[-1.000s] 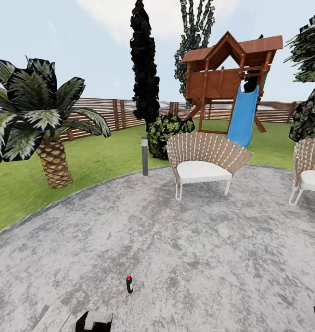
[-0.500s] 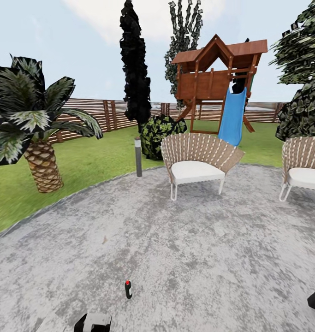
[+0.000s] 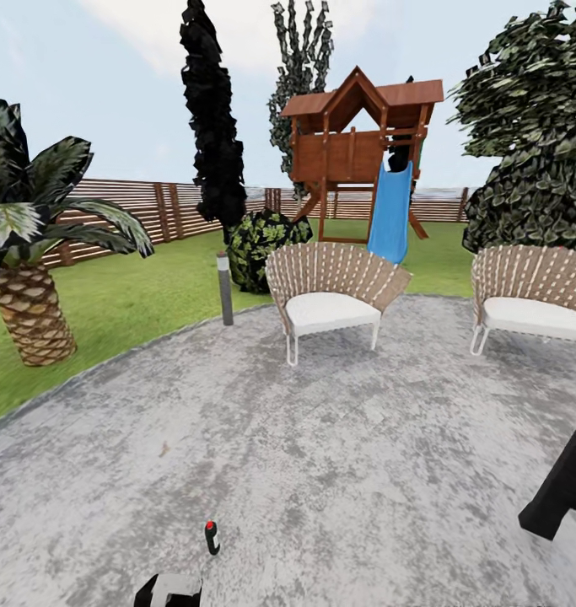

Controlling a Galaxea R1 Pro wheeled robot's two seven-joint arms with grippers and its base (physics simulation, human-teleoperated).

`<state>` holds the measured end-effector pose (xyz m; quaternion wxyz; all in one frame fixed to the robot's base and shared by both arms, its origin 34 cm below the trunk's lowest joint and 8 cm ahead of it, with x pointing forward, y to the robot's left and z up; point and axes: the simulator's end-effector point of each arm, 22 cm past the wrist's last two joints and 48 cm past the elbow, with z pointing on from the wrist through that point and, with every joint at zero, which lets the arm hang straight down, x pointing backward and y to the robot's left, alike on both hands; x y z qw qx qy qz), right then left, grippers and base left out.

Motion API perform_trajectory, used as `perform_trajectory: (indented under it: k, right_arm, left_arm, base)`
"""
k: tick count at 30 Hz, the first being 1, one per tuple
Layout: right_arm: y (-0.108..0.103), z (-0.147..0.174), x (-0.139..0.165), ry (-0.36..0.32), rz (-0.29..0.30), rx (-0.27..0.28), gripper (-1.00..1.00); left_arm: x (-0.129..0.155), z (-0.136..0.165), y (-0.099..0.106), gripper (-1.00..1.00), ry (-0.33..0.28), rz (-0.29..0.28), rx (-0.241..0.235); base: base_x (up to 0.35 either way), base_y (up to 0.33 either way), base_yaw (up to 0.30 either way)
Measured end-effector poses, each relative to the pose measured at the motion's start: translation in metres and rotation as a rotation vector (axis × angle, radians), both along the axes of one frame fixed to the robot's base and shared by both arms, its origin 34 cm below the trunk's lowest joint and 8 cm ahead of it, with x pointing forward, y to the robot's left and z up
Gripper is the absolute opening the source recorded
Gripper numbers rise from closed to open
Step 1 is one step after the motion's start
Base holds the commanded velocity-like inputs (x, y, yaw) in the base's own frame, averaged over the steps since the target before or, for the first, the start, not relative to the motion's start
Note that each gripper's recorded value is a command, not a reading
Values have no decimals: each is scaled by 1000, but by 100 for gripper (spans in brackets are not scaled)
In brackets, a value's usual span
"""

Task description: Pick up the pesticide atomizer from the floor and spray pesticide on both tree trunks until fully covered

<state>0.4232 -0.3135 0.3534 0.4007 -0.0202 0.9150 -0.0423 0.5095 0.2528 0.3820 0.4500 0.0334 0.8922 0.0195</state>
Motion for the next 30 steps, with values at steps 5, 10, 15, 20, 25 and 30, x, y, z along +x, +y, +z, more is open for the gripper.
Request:
perform_trajectory:
  k: [5, 10, 15, 20, 25, 30]
  right_arm:
    - [0, 0, 0, -1, -1, 0, 100]
    - [0, 1, 1, -3, -1, -1, 100]
    - [2, 7, 9, -24, 7, 0, 100]
    - [7, 59, 64, -181, 22, -1, 100]
    - [14, 119, 111, -338, 37, 0, 100]
    - [30, 183, 157, -463, 43, 19, 100]
  left_arm:
    - [0, 0, 0, 100, 0, 0, 0]
    - [0, 0, -2, 100, 3, -4, 1]
    - [18, 10, 0, 100, -18, 11, -3]
    - [93, 59, -1, 100, -115, 18, -3]
    - [146, 94, 6, 100, -116, 45, 16]
    - [175, 115, 12, 100, -97, 66, 29]
  base:
    - [0, 248, -13]
    - [0, 67, 0]
    - [0, 0, 0]
    - [0, 0, 0]
    - [0, 0, 0]
    - [0, 0, 0]
